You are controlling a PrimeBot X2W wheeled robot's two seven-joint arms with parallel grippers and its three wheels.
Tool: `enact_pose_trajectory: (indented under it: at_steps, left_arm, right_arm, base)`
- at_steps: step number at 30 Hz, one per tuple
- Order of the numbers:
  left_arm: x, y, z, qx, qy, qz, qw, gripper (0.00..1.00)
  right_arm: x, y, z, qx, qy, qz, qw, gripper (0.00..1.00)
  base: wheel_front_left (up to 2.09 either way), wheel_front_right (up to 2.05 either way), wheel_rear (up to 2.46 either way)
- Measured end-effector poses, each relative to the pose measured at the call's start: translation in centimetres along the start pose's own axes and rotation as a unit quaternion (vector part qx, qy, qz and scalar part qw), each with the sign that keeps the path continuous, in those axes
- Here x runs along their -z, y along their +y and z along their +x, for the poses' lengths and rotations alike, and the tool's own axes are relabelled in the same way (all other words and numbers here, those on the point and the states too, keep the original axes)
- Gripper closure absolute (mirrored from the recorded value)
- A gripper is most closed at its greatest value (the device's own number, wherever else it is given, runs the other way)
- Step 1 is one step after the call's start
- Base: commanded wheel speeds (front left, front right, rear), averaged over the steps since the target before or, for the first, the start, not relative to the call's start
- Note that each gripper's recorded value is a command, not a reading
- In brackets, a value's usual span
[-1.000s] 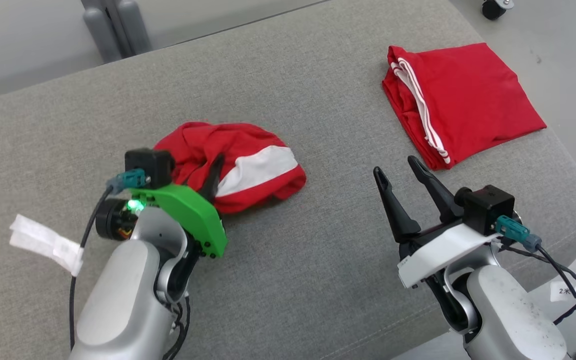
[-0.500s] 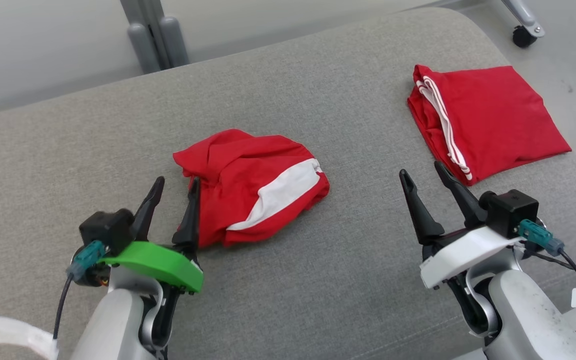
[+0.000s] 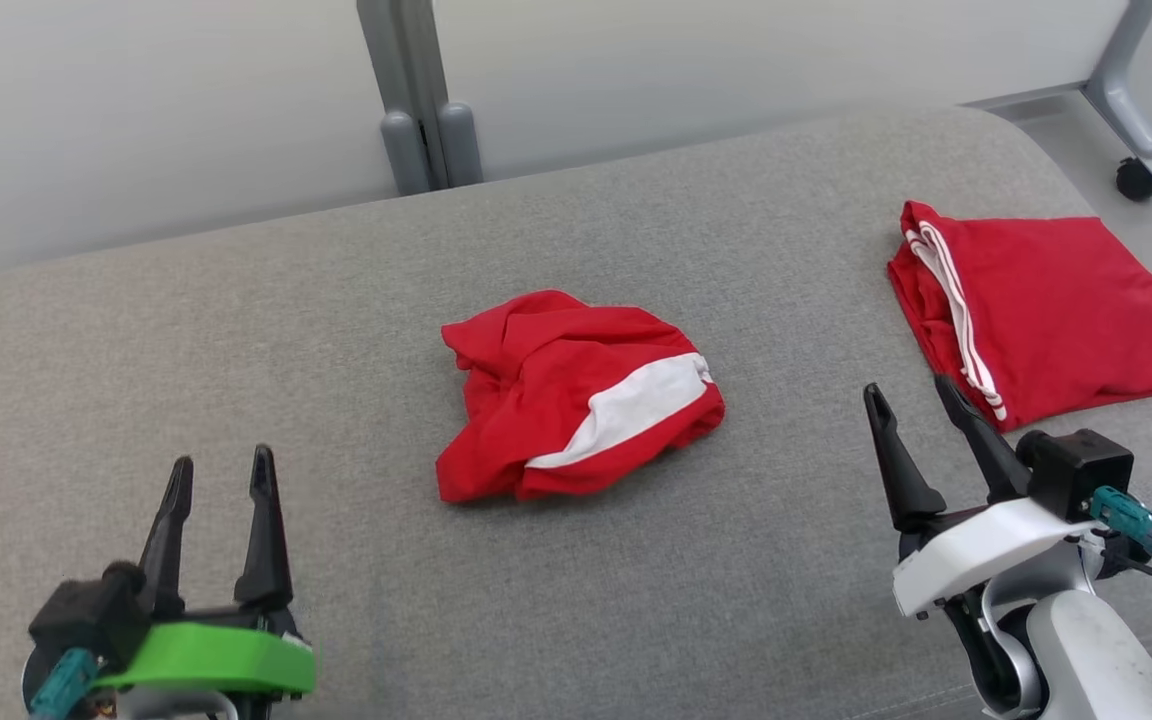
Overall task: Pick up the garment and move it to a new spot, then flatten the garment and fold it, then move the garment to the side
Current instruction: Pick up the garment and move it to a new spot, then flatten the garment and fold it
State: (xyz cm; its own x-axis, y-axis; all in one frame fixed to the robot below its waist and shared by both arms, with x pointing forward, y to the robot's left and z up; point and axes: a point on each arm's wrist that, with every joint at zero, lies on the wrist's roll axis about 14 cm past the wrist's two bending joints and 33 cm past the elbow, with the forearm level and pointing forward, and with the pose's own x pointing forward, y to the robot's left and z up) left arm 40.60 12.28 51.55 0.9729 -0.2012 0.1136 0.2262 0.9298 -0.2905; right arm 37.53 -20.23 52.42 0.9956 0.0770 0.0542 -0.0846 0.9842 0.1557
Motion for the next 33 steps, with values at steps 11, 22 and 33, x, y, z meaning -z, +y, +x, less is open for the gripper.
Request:
enact_pose_trajectory:
  at_steps: [11, 22, 33]
  left_arm:
    - [-0.4, 4.3, -5.8, -0.079, -0.002, 0.028, 0.996, 0.00]
    - [-0.5, 4.6, -6.9, -0.091, -0.003, 0.026, 0.996, 0.00]
    - [0.0, 4.7, -6.7, -0.090, 0.003, 0.026, 0.996, 0.00]
  right_arm:
    - [0.9, 1.6, 0.0, -0.017, 0.010, 0.013, 1.000, 0.00]
    - [1.3, 2.5, 0.1, -0.027, 0.016, 0.016, 0.999, 0.00]
    - [1.6, 2.5, 0.2, -0.028, 0.022, 0.016, 0.999, 0.00]
  base:
    - [0.00, 0.00, 0.00]
    - [0.00, 0.00, 0.00]
    - [0.00, 0.00, 0.00]
